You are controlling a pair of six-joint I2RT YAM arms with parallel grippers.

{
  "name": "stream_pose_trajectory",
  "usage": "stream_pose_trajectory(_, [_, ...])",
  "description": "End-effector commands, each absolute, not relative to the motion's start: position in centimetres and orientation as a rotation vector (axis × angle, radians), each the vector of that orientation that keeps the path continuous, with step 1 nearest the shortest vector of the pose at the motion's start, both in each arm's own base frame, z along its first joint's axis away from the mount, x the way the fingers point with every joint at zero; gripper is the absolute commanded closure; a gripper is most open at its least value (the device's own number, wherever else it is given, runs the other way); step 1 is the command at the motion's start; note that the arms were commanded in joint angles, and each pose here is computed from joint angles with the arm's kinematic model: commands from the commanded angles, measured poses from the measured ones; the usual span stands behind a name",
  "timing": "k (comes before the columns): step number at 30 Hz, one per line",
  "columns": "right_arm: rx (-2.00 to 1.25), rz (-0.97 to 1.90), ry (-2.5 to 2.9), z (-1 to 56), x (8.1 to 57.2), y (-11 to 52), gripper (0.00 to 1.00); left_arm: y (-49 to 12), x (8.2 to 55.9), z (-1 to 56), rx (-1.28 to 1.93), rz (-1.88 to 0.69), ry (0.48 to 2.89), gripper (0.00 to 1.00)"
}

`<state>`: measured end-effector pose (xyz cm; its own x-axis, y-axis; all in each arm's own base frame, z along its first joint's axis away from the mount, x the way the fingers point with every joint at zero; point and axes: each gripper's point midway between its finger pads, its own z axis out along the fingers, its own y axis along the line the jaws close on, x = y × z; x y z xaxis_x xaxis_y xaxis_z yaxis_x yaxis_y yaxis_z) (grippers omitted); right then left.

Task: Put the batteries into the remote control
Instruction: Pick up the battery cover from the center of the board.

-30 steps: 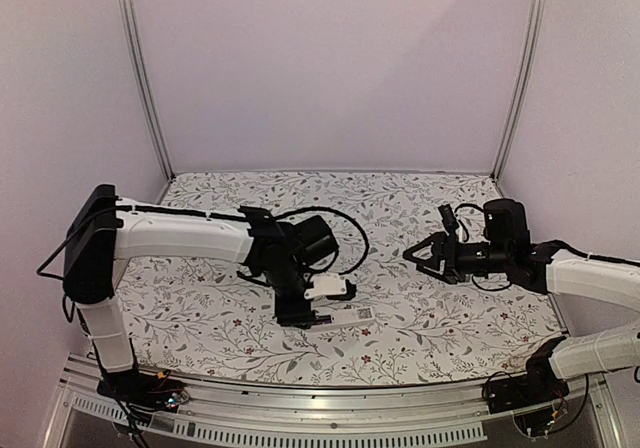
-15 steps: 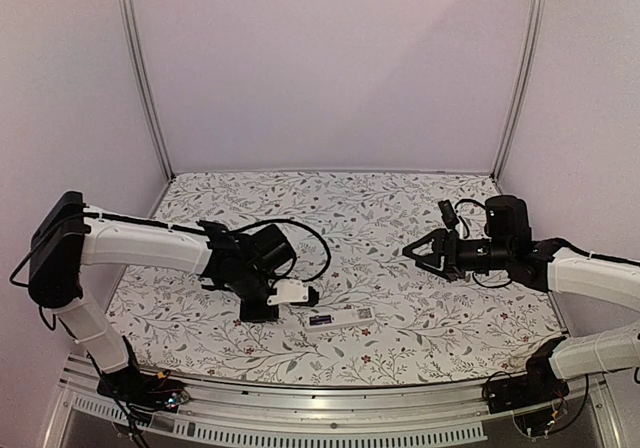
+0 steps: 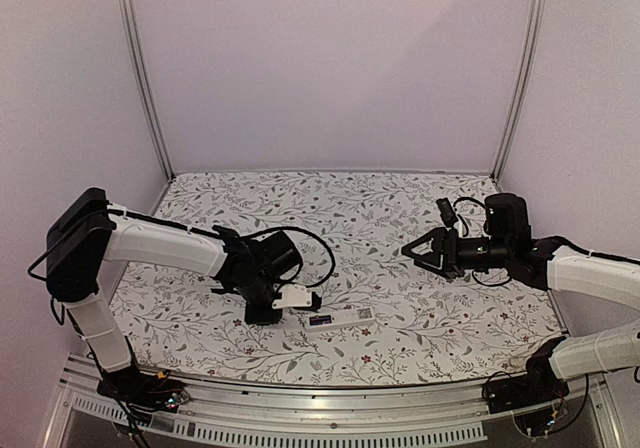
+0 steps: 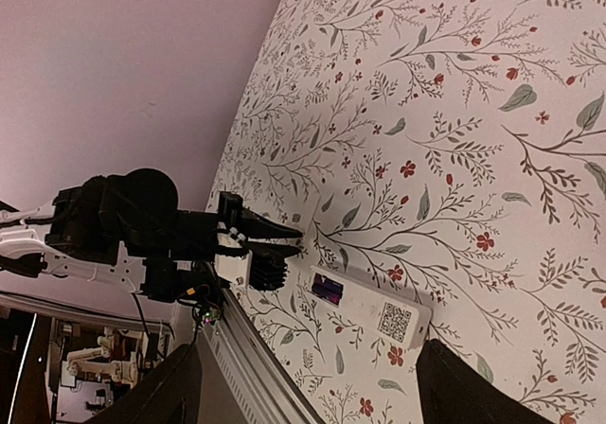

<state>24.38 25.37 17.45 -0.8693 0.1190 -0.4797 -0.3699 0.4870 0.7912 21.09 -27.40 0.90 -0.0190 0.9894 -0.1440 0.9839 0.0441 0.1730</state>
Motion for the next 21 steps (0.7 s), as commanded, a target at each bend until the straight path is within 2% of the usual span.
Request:
stream_pose_trajectory(1, [-0.220,1.371,2.258,17.8,24.7,25.5,0.21,-27.4,21.9,-0.1,2.026,0.031,2.132,0.80])
stream_pose_trajectory(12, [-0.227,1.372,2.255,17.9,24.6,25.5,0.22,-26.2,21.0,-1.4,2.080,0.043,2.222,0.99])
stream_pose_trajectory(17, [-0.227,1.374,2.255,18.0,24.6,25.5,0.22,-27.0,20.7,-0.9,2.080,-0.011,2.221,1.00])
stream_pose_trajectory(21, [-0.234,1.380,2.248,18.2,24.6,25.6,0.22,-28.9,21.5,2.1,2.014,-0.041,2.152,1.00])
